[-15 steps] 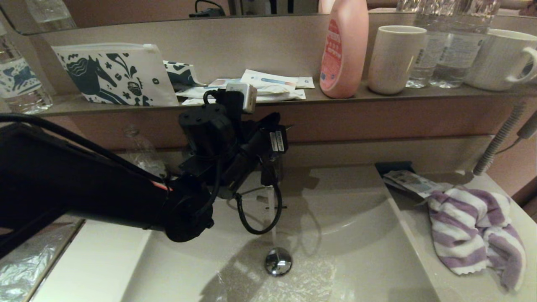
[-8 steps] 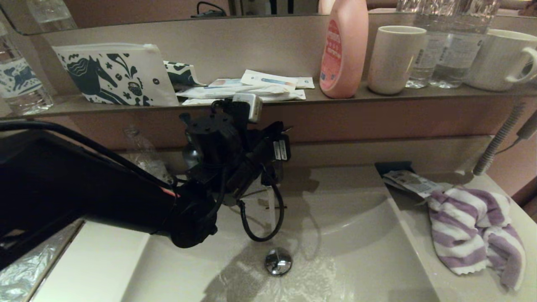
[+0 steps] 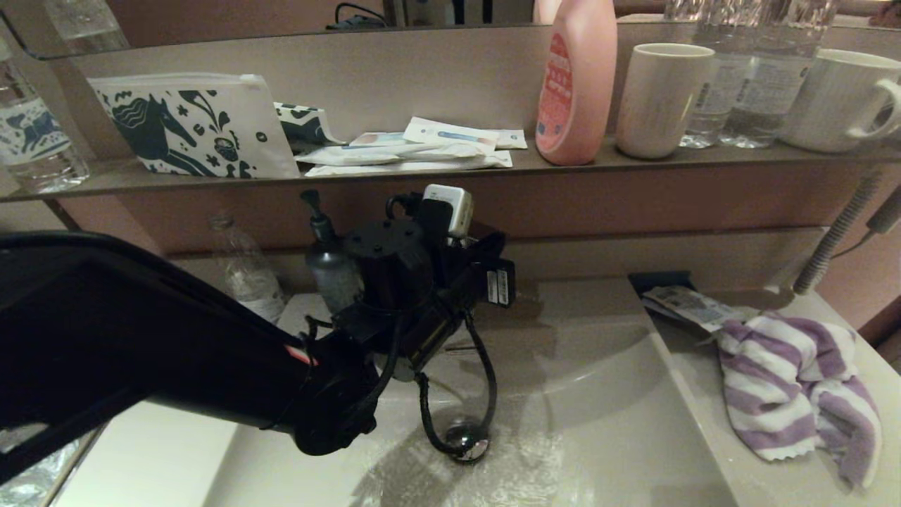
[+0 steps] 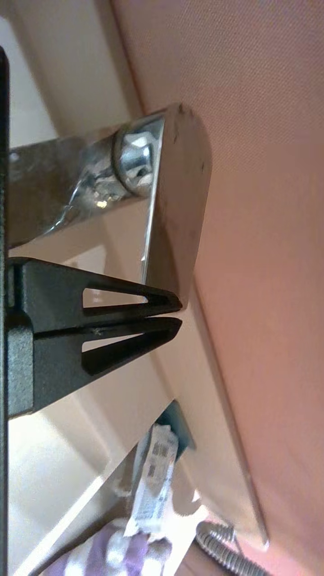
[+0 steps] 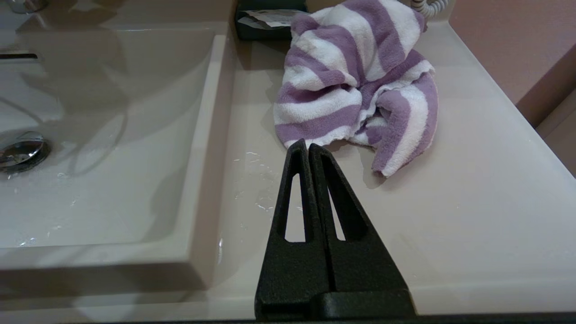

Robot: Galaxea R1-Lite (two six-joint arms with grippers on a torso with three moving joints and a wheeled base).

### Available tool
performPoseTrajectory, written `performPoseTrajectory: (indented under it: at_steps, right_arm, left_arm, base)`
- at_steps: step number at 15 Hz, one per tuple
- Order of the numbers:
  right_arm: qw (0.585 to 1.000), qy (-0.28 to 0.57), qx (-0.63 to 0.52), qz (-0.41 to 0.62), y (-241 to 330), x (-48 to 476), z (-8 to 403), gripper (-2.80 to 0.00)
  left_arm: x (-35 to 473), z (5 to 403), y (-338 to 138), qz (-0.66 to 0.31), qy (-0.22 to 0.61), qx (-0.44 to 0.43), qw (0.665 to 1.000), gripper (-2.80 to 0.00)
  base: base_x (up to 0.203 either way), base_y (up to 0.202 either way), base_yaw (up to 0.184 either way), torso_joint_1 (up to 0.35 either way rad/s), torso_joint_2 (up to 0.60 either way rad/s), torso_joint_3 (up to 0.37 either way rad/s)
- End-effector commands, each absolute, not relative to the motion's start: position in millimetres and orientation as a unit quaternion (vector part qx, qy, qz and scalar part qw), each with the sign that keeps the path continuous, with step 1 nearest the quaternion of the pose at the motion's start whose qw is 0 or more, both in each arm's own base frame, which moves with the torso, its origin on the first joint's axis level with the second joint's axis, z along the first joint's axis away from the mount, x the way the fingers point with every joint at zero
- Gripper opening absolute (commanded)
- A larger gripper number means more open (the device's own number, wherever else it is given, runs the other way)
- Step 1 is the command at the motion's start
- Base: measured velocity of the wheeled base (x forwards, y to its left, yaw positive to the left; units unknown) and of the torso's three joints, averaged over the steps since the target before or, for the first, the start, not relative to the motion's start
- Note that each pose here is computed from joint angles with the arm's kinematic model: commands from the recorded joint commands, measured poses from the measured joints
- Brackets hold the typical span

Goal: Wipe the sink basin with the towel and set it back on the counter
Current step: Turn off the faucet

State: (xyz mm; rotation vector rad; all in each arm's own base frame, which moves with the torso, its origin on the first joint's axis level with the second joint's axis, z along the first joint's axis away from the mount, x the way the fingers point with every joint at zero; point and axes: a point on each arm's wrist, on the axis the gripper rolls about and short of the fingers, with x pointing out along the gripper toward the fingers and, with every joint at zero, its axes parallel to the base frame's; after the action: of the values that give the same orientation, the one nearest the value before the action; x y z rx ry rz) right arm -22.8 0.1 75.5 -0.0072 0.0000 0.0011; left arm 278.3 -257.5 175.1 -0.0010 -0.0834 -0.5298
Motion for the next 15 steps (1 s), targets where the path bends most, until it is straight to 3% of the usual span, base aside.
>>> performPoseTrajectory:
  at_steps: [1, 7, 15]
  right_arm:
    - [1.0, 0.0, -0.004, 0.001, 0, -23, 75, -2.8]
    - [1.0, 0.0, -0.004, 0.001, 0, -23, 75, -2.8]
    - [1.0, 0.0, -0.004, 0.001, 0, -23, 75, -2.8]
  left_arm:
    - [276, 175, -258, -0.263, -0.041, 0.0, 0.964, -2.8]
    - [259, 212, -228, -0.249, -0.067, -0.011, 0.966, -2.8]
    - [188, 198, -171, -0.258, -0.026, 0.007, 0.966, -2.8]
  base:
    - [0.0, 0.0, 0.0, 0.0, 0.0, 0.0]
    - [0.0, 0.0, 0.0, 0.0, 0.0, 0.0]
    - [0.0, 0.0, 0.0, 0.0, 0.0, 0.0]
